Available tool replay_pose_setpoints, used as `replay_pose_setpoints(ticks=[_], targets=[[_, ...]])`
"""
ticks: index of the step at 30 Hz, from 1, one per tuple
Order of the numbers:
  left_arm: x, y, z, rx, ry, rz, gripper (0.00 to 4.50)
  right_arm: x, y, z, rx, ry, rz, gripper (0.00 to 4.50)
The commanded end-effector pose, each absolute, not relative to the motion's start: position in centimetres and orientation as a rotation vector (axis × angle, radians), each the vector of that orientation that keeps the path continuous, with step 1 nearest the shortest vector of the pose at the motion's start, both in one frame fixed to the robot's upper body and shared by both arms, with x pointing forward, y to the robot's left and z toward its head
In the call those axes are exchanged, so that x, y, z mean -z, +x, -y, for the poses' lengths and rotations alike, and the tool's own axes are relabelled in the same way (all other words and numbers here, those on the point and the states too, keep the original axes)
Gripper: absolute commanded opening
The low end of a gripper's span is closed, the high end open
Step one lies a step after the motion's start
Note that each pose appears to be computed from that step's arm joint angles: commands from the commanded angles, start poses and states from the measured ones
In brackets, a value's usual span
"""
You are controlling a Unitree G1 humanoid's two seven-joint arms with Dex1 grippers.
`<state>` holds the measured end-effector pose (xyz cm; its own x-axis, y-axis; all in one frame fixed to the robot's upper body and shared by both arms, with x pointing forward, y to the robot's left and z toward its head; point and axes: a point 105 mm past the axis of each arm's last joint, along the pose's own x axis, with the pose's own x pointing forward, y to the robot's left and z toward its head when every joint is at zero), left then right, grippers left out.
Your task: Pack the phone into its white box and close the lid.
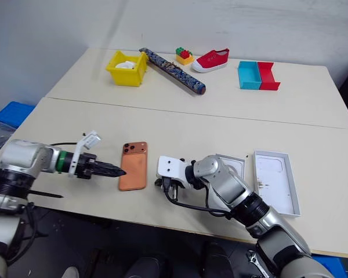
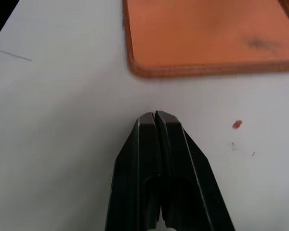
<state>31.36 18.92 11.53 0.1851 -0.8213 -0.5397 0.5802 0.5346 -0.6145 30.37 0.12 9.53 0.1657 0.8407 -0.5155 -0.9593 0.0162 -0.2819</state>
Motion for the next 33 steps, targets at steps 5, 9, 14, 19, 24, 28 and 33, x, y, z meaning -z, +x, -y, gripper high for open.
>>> replay_pose_setpoints(ticks=[5,9,14,19,24,28,33], targets=[[-6.6,29.7,-16.7,0.912,-0.414,-1.127,4.50,-9.7,31.8,0.2,-1.337,-0.717,-0.191,0.03],[-6.5,29.7,-17.4,0.855,-0.446,-1.133,4.50,-9.8,32.5,0.6,-1.311,-0.739,-0.184,0.03],[-6.6,29.3,-16.6,0.878,-0.479,-1.163,4.50,-9.9,32.8,0.4,-1.308,-0.741,-0.176,0.03],[-5.7,29.7,-15.0,0.872,-0.434,-1.186,4.50,-10.1,32.7,-0.2,-1.320,-0.723,-0.167,0.03],[-6.6,31.1,-15.1,0.748,-0.287,-1.167,4.50,-10.3,32.5,-0.2,-1.322,-0.710,-0.169,0.03],[-8.1,31.1,-15.4,0.726,-0.183,-1.159,4.50,-10.1,32.4,-0.2,-1.321,-0.701,-0.174,0.03],[-8.7,30.7,-13.9,0.784,-0.184,-1.152,4.50,-10.0,32.4,-0.4,-1.324,-0.689,-0.172,0.03]])
